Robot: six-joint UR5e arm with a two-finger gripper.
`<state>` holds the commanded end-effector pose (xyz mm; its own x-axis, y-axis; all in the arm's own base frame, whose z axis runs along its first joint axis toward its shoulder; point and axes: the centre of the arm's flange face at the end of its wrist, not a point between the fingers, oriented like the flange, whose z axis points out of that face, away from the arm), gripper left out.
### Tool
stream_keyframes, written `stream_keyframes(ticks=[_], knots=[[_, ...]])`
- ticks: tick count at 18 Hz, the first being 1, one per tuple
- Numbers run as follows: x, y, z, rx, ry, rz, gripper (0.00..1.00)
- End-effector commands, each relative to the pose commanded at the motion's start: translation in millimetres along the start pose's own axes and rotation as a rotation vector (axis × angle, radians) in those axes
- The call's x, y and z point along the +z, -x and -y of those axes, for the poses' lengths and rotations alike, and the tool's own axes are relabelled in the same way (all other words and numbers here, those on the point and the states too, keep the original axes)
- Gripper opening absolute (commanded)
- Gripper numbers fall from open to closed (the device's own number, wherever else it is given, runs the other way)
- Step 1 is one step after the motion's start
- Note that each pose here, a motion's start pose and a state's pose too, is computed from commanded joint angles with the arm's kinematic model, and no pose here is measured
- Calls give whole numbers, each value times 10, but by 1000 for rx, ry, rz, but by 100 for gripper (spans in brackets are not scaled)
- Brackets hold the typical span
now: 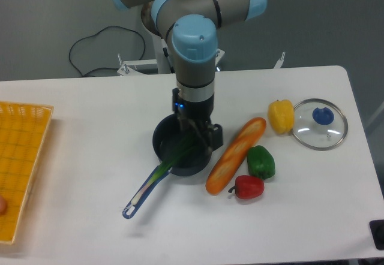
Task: Place the green onion in the pot
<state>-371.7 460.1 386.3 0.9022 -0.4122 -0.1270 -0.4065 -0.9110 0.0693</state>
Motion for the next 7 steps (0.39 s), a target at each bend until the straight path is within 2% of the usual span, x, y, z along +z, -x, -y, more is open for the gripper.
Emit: stream_keyframes(ticks=[3, 7], knots=[[52, 202, -226, 10, 9, -53, 100], [51, 303, -385, 15, -40, -68, 100]])
